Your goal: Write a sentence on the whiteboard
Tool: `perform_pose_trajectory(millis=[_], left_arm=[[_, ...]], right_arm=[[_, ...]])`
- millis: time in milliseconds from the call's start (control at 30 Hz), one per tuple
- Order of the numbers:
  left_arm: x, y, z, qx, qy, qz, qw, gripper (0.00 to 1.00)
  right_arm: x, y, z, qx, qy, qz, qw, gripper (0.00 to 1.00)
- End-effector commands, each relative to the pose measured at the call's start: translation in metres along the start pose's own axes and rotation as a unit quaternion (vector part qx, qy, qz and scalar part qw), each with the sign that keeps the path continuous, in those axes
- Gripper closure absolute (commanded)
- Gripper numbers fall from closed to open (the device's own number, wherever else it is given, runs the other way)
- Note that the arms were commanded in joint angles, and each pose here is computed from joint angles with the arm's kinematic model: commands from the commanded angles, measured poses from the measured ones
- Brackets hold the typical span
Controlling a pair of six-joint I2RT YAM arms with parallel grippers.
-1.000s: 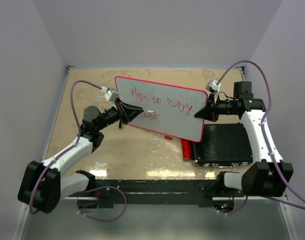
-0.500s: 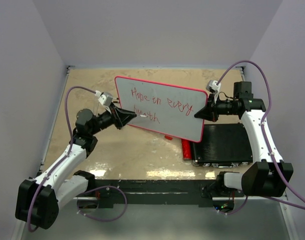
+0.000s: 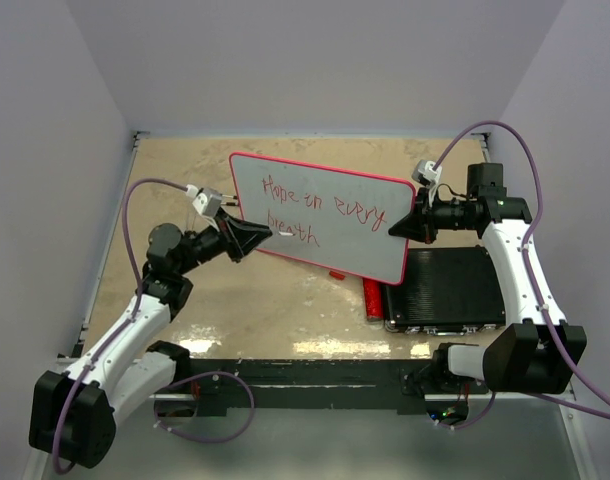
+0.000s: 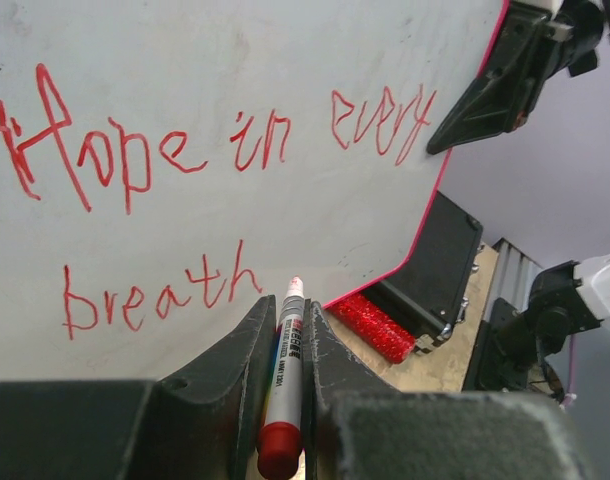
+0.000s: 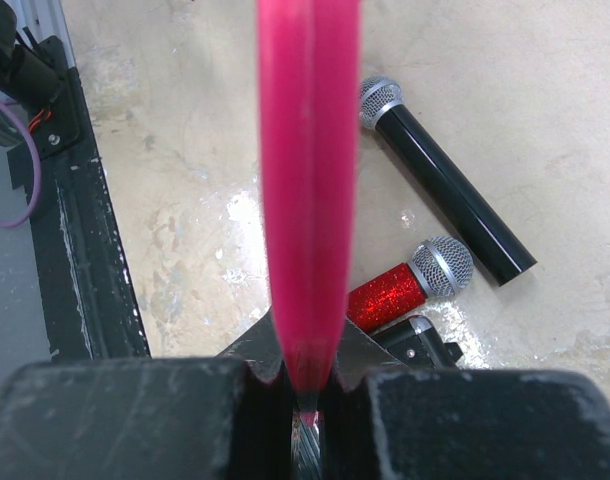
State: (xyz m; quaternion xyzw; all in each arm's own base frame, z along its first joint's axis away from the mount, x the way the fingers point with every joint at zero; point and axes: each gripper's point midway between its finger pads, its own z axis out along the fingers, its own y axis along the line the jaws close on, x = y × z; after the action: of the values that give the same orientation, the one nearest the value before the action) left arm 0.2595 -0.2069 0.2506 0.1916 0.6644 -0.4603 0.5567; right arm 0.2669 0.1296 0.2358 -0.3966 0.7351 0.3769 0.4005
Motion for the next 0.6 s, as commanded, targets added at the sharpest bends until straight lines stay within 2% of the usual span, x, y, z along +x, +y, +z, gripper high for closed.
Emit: perform_pose_trajectory(millis=[0,67,300,567], left_arm=[[-0.016,-0.025,-0.007,0.047,-0.037,-0.002,0.998,1.0],[-0.016,-0.032,-0.011,0.061,-0.049,-0.005,0.997,1.0],[0.002,-0.051,-0.002,0.076,-0.04,-0.025,0.996,1.0],[0.012,-0.064,0.008,0.056,-0.034,-0.047,0.997,1.0]], right_arm=[[-0.012,0.011,-0.003,-0.007,-0.014,-0.02,1.0,1.0],[-0.013,0.011,-0.003,-0.008,-0.015,-0.021,1.0,1.0],[-0.015,0.014,-0.003,-0.012,-0.019,-0.022,1.0,1.0],[-0.018,0.015,-0.005,-0.011,-0.023,-0.026,0.999,1.0]])
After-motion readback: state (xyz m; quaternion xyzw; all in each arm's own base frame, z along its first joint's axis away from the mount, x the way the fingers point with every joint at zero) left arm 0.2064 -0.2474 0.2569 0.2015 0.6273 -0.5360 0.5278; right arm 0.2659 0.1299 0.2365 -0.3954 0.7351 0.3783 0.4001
